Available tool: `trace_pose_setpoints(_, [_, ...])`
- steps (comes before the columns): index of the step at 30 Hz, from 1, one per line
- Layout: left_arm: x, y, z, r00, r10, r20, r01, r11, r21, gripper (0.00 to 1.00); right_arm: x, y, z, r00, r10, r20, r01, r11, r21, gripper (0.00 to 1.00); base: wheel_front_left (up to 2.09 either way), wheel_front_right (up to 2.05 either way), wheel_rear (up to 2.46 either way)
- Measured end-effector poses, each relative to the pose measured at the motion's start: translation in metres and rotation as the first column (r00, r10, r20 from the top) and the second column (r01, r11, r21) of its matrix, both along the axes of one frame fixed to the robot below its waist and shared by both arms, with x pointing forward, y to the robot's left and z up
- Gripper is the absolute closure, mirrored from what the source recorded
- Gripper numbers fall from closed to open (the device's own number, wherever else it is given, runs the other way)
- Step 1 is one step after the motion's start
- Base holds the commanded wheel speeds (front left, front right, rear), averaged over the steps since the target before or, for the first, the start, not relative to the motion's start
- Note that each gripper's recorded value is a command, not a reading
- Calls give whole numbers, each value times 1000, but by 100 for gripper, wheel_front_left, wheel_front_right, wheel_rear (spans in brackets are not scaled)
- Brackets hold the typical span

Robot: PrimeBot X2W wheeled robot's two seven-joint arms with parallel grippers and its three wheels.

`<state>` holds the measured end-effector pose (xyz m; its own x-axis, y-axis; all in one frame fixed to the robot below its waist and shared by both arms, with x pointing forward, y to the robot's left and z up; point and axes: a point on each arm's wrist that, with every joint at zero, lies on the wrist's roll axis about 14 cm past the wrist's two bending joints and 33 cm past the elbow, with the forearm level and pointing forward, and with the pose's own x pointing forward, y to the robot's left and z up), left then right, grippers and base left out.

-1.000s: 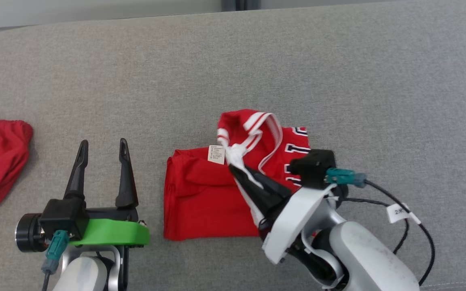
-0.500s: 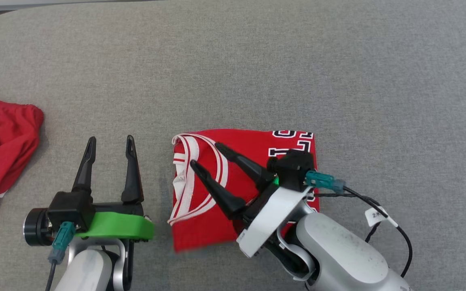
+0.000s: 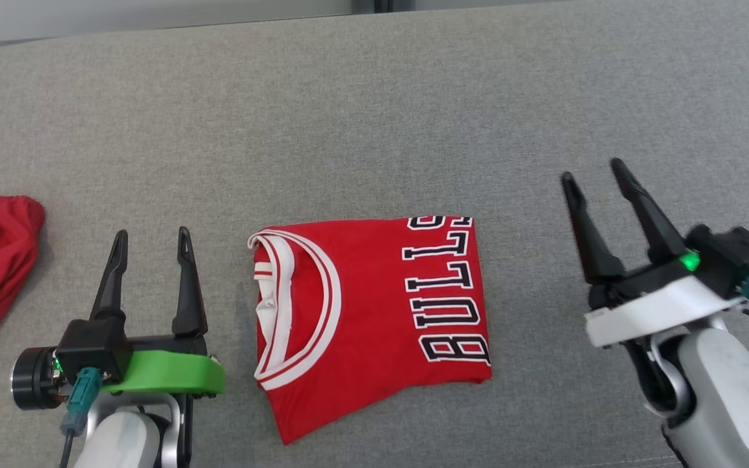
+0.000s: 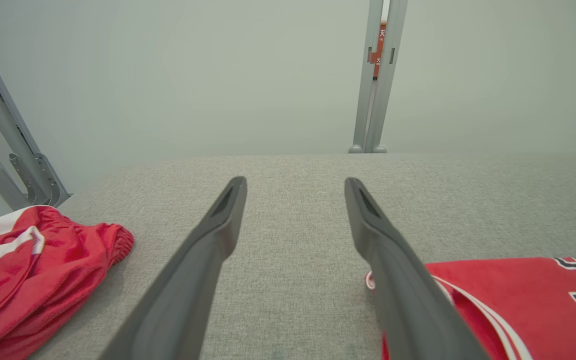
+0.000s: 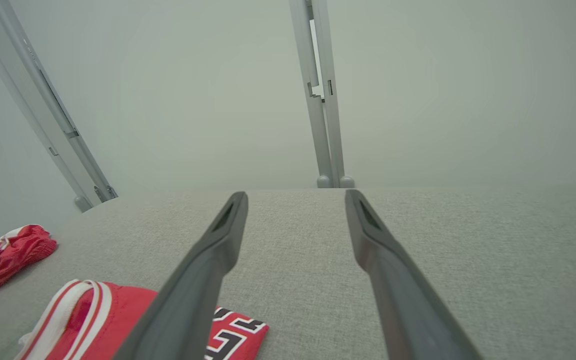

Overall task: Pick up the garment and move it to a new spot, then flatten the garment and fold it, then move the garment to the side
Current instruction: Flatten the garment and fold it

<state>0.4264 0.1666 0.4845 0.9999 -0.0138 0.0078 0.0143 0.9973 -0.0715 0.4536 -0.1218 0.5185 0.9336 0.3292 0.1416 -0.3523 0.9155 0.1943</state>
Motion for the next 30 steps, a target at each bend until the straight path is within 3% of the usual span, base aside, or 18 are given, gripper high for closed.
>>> trace_pose_setpoints(3, [-4, 1, 1, 1000, 1, 0, -1, 1000, 9, 0, -15, -39, -6, 994, -105, -23, 104, 994, -45, 0, 0, 0, 0])
trace_pose_setpoints(9, [-19, 0, -2, 1000, -7, -18, 8, 1000, 24, 0, -45, -66, -5, 982, -186, -44, 181, 979, -92, 0, 0, 0, 0])
trace_pose_setpoints(22, [-59, -9, 5, 999, -37, -27, 37, 999, 18, 0, -99, -73, 10, 974, -217, -58, 210, 972, -108, 0, 0, 0, 0])
trace_pose_setpoints(30, [-68, -9, 12, 999, -37, -10, 37, 999, 16, 0, -108, -69, 20, 978, -207, -39, 203, 974, -98, 0, 0, 0, 0])
